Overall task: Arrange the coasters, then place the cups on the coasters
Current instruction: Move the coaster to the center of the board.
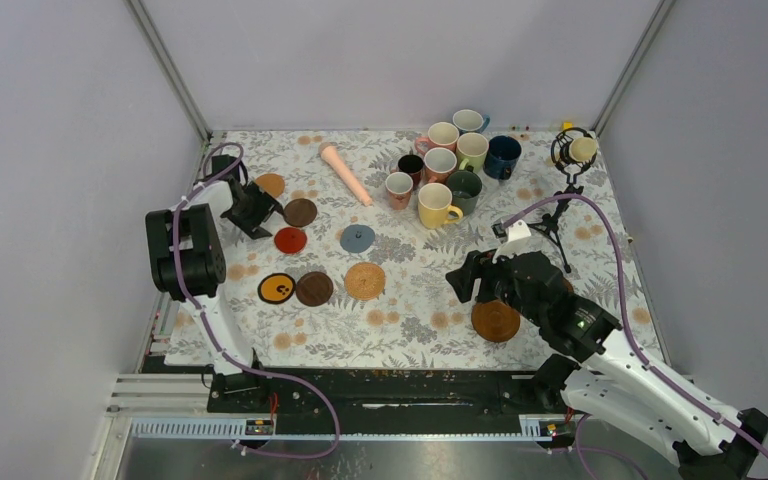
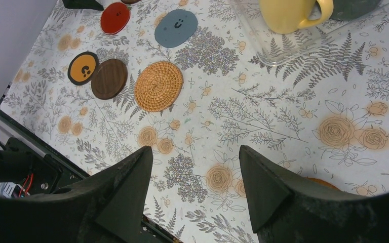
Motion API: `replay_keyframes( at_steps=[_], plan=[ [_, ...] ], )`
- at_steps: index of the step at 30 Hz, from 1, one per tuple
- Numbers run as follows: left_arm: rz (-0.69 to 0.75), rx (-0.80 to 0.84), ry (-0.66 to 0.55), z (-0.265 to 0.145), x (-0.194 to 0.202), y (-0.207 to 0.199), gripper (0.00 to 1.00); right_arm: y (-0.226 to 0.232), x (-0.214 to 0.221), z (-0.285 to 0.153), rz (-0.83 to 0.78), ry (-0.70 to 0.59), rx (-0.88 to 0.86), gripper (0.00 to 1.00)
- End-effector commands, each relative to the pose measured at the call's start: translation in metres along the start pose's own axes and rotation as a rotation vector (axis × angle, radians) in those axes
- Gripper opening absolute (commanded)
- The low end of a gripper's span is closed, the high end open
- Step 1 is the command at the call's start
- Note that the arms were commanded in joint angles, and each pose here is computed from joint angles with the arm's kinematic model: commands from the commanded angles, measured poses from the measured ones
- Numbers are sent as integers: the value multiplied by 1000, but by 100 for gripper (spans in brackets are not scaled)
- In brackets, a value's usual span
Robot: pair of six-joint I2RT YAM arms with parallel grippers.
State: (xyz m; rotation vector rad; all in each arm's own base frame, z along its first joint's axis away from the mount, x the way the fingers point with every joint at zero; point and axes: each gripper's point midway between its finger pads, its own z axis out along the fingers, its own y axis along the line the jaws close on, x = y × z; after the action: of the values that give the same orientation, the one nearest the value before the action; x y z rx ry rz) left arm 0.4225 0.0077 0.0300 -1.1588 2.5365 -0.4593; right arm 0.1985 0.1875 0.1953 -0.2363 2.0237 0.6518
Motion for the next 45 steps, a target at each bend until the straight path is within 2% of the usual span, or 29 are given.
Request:
replay_keyframes(
  at_steps=[1, 10, 19, 30, 35, 41, 45],
  plan=[
    [-8, 27, -33, 6, -15, -14, 62, -4, -3, 0, -14, -17, 24, 71],
    [13, 27, 49, 9, 25, -7, 62, -3, -3, 2, -17, -8, 23, 72],
    [38, 75, 46, -12, 50, -8, 62, -1, -3, -2, -2, -16, 8, 71],
    [59, 98, 91, 4, 75, -17, 63, -1, -5, -4, 6, -29, 3, 71],
    [68, 141, 63, -7, 70, -32, 63, -1, -2, -3, 4, -19, 6, 72],
    [112, 142, -75, -34, 38, -49, 63, -2, 1, 0, 2, -9, 11, 72],
    [144, 167, -111, -37, 25, -63, 63, -5, 3, 0, -5, -9, 22, 72]
  ],
)
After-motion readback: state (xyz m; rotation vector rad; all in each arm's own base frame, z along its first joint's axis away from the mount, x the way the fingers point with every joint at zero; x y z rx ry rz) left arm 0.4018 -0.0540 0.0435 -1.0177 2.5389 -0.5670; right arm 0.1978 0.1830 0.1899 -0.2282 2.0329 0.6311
